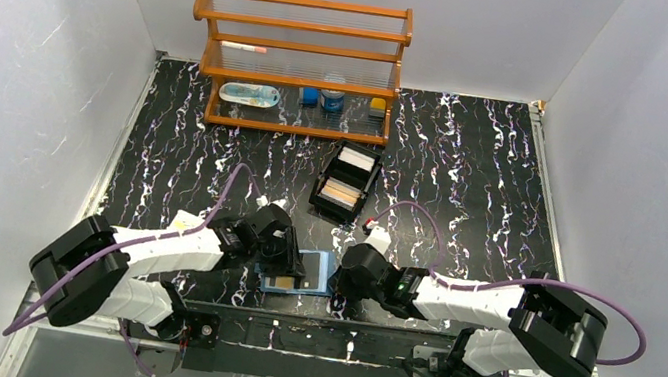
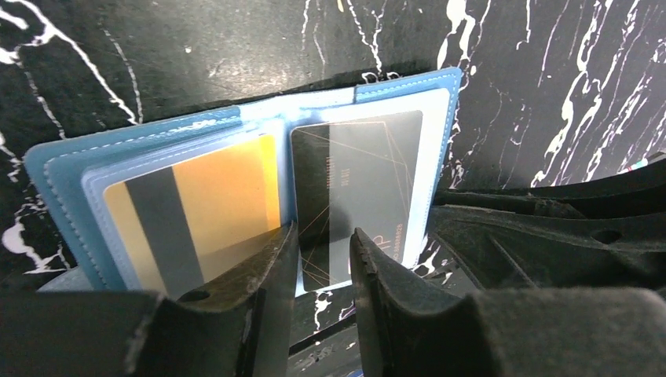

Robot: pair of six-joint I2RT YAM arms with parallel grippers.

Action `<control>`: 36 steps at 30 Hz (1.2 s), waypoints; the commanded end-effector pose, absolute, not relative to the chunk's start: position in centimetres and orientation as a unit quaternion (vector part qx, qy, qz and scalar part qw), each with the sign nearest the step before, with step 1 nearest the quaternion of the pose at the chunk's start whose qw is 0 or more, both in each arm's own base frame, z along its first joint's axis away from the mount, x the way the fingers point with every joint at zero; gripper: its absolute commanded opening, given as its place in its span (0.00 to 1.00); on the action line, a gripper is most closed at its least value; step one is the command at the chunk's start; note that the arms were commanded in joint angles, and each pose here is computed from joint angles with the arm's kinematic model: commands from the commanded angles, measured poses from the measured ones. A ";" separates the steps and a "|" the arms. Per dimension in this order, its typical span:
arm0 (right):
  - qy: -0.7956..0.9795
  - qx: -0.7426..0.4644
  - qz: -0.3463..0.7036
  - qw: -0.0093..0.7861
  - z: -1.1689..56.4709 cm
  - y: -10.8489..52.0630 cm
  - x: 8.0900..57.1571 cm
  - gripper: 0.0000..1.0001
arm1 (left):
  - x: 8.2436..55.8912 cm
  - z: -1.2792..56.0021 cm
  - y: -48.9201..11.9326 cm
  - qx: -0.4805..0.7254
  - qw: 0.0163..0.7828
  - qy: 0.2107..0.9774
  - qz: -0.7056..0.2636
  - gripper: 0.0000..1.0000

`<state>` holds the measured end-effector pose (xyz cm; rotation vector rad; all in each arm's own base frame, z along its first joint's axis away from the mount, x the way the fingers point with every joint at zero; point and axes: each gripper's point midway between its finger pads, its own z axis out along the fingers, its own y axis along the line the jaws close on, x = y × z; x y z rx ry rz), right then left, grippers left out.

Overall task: Put the credit cards into the card holder
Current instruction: Insert the credit card into the card holder.

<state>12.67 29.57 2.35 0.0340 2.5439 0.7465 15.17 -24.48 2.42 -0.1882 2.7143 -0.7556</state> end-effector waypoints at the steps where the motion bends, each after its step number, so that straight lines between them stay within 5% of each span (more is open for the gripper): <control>1: 0.944 -0.003 0.245 0.223 0.3 28.3 11.6 0.26 | 15.5 4.1 -26.3 -0.033 0.170 0.939 -0.297 0.32; 8: 0.946 -0.007 0.238 0.219 -0.1 28.4 11.6 0.25 | 15.5 5.0 -27.2 -0.012 0.182 0.929 -0.322 0.33; 17: 0.948 -0.005 0.231 0.219 -0.3 27.9 11.5 0.25 | 15.5 5.8 -27.7 0.001 0.198 0.916 -0.348 0.22; 36: 0.915 0.028 0.190 0.354 10.5 25.3 17.6 0.44 | 15.5 7.7 -26.2 -0.004 0.218 0.919 -0.328 0.39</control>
